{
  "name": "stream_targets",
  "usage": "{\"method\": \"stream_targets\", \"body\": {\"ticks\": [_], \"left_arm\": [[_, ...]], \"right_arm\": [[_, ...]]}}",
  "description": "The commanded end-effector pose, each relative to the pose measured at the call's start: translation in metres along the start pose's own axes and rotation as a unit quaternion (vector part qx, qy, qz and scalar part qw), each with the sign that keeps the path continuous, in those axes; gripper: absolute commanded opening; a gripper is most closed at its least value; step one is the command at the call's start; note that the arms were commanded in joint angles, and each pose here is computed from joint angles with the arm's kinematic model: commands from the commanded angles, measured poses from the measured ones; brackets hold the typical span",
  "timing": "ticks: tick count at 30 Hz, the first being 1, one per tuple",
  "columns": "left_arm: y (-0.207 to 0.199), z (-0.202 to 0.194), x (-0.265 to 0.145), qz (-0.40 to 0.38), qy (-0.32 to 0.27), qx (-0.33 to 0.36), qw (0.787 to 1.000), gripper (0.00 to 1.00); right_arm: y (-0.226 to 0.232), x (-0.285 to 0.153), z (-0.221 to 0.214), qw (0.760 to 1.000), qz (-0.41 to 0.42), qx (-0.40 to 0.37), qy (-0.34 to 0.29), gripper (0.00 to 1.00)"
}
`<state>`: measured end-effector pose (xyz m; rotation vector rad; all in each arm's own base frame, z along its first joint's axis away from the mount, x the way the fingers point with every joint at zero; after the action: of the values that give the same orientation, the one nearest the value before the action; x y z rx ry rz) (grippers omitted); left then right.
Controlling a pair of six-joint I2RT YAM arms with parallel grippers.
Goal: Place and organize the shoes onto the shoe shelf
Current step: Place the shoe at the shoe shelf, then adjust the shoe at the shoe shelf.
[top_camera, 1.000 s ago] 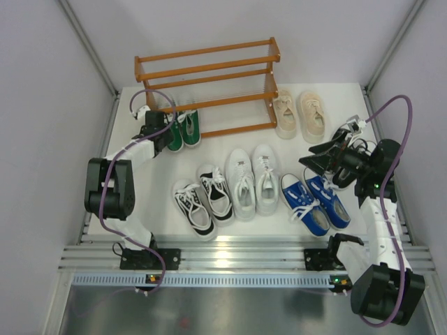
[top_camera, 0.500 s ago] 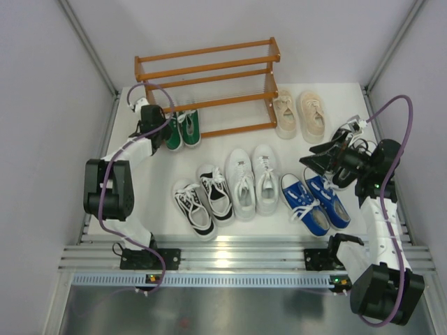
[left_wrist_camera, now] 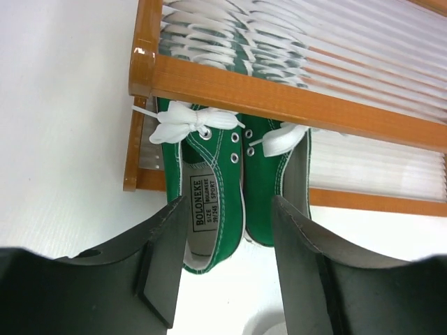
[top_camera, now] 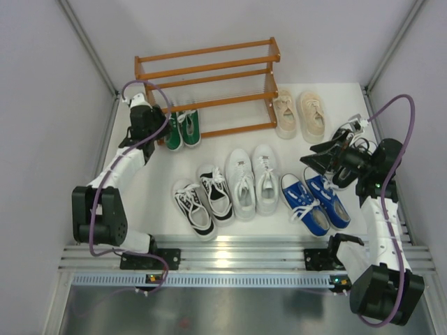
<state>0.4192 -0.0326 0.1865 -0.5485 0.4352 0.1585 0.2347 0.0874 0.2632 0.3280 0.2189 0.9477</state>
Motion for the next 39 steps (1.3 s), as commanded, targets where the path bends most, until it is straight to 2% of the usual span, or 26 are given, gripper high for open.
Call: {"method": "stream_targets", "body": {"ticks": [1, 4, 5, 7, 13, 18, 25, 32, 39], "left_arm": [[0.0, 0.001, -0.018, -0.019, 0.0, 0.024, 1.0, 0.55], [-0.006, 0.0, -0.029, -0.043, 0.003, 0.029, 0.999, 0.51], [-0.014, -0.014, -0.035, -0.084, 0.034, 0.028, 0.995, 0.46], [-0.025, -0.021, -0.044, -0.123, 0.055, 0.027, 0.991, 0.4], [-0.064, -0.041, -0.057, -0.185, 0.085, 0.047, 0.978, 0.38], [-0.086, -0.056, -0.041, -0.168, 0.076, 0.114, 0.976, 0.42], [-0.102, -0.047, -0.004, -0.123, 0.043, 0.17, 0.977, 0.44], [-0.091, -0.054, 0.026, -0.058, 0.03, 0.202, 0.977, 0.44], [-0.081, -0.067, 0.047, -0.033, 0.019, 0.224, 0.974, 0.44]], "right_arm": [[0.008, -0.003, 0.024, 0.998, 0.007, -0.061, -0.018, 0.99], [0.008, -0.003, 0.024, 0.998, 0.008, -0.062, -0.018, 0.99], [0.008, -0.004, 0.024, 0.998, 0.008, -0.063, -0.018, 0.99], [0.008, -0.004, 0.024, 0.998, 0.008, -0.062, -0.018, 1.0], [0.007, -0.003, 0.023, 0.998, 0.008, -0.061, -0.018, 1.0], [0.007, -0.003, 0.024, 0.998, 0.008, -0.061, -0.018, 0.99], [0.006, -0.003, 0.023, 0.998, 0.008, -0.058, -0.016, 0.99], [0.006, -0.003, 0.023, 0.998, 0.01, -0.058, -0.015, 0.99], [0.004, -0.002, 0.022, 0.998, 0.01, -0.055, -0.014, 0.99]]}}
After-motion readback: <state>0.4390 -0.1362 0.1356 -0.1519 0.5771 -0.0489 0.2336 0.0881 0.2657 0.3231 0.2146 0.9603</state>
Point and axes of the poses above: each gripper's point midway between its finger pads, its own x axis out along the fingers, its own y axis along the line the jaws close on, z = x × y, the point moved 3 cm from there along -x, back along the fingers, and after that the axes turned 7 degrees about -x, right-handed, at the moved point
